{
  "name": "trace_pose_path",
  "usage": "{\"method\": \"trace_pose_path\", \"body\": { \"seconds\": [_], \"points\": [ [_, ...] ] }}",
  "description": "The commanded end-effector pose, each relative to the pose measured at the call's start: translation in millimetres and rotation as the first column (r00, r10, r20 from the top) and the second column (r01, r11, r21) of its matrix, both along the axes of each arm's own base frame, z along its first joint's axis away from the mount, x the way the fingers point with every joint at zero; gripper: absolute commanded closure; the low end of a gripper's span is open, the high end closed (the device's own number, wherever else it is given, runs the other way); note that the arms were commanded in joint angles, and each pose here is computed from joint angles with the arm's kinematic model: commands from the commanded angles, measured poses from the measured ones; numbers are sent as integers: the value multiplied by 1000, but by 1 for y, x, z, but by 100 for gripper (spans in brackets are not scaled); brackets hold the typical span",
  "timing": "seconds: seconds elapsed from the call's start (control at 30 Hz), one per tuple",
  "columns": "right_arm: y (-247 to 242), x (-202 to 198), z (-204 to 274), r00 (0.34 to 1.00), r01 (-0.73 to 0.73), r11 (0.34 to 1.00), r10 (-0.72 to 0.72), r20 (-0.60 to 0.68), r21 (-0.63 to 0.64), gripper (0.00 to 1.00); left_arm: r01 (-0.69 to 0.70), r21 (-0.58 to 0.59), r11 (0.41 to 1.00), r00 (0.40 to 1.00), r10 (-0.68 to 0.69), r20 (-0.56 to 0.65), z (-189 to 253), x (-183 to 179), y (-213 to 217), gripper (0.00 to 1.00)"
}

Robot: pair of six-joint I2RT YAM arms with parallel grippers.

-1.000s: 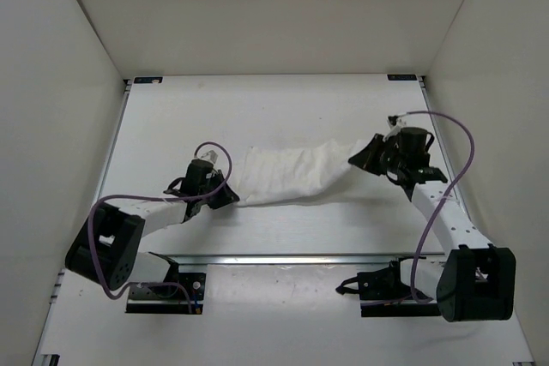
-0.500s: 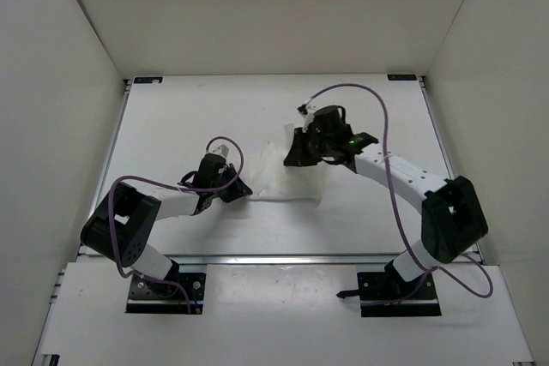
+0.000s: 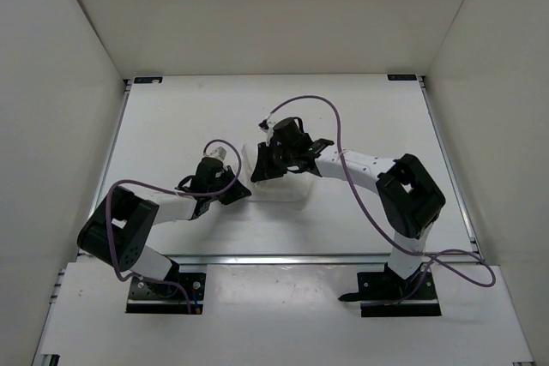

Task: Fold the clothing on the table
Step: Fold the skirt

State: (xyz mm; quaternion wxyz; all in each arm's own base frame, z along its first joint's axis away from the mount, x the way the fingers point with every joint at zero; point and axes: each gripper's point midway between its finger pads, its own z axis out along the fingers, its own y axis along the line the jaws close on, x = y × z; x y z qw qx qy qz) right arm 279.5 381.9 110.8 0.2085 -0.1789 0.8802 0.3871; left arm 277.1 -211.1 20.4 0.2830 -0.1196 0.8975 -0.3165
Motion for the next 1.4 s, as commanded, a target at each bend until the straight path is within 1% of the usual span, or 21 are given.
{"method": "trace_pose_path", "body": {
  "seconds": [0.0, 0.1, 0.13, 0.17, 0.23, 0.3, 0.37, 0.47, 0.57, 0.7, 0.73, 0.77, 0.83, 0.87, 0.9, 0.97, 1.07, 1.17, 1.27, 1.33, 1.37],
  "points": [
    [11, 14, 8, 1000, 5, 996, -5, 2, 88, 100, 1, -40, 999, 999, 0, 39, 14, 0, -1, 100],
    [16, 7, 6, 997, -49, 992, 56, -54, 117, 99, 12, -55, 998, 999, -9, 38, 15, -4, 0, 98],
    [16, 5, 8, 996, -60, 990, 69, -64, 131, 95, 0, -65, 998, 999, 3, 49, 20, 0, 1, 88],
    [20, 2, 18, 994, -84, 983, 95, -62, 165, 92, 9, -69, 998, 999, -5, 53, 22, 0, 0, 73],
    [25, -9, 36, 988, -127, 967, 143, -60, 221, 81, 7, -71, 997, 999, -3, 51, 26, -4, 4, 56],
    [22, -14, 68, 990, -135, 957, 140, -2, 258, 70, -9, -62, 998, 998, 13, 54, 30, -6, 10, 47],
    [15, -15, 85, 992, -126, 954, 119, 42, 271, 68, -47, -81, 996, 995, 54, 83, 43, -4, 20, 43],
    [-5, -17, 131, 991, -119, 919, 84, 108, 377, 66, -65, -112, 992, 994, 75, 85, 52, -11, 31, 41],
    [-31, -15, 141, 988, -89, 910, 29, 150, 406, 65, -64, -110, 992, 992, 75, 99, 61, -20, 41, 40],
    [-66, -17, 136, 979, -42, 932, -33, 200, 360, 65, -12, -95, 995, 988, 26, 152, 89, -32, 50, 36],
    [-78, -17, 129, 978, -27, 945, -41, 202, 326, 65, -7, -93, 996, 985, 23, 171, 101, -30, 55, 12],
    [-91, -15, 123, 974, 3, 960, -66, 217, 279, 64, 51, -72, 996, 982, -37, 183, 105, -33, 56, 1],
    [-114, -11, 115, 965, 53, 980, -99, 243, 191, 61, 81, -1, 997, 981, -79, 179, 129, -27, 72, 1],
    [-129, -9, 108, 963, 79, 988, -109, 247, 131, 61, 81, 39, 996, 989, -85, 122, 126, -34, 77, 1],
    [-139, -8, 106, 960, 74, 992, -98, 264, 98, 61, 90, 104, 991, 982, -105, 156, 142, -24, 80, 2],
    [-174, -8, 94, 967, 125, 992, -116, 225, -24, 60, 133, 190, 973, 982, -156, 110, 152, -28, 80, 1],
    [-229, -9, 73, 957, 221, 940, -157, 245, -260, 58, 199, 249, 948, 969, -228, 92, 153, -34, 84, 1],
    [-274, -21, 56, 957, 251, 878, -162, 241, -408, 51, 197, 295, 935, 971, -227, 69, 144, -39, 94, 1],
    [-307, -35, 31, 955, 277, 806, -171, 242, -524, 41, 198, 380, 904, 974, -224, 25, 134, -42, 106, 1],
    [-303, -47, 14, 963, 249, 808, -149, 224, -533, 32, 203, 419, 885, 978, -203, -45, 122, -48, 115, 1],
    [-295, -51, 14, 968, 227, 831, -134, 214, -507, 32, 209, 430, 878, 977, -205, -56, 120, -50, 118, 1]
  ]
}}
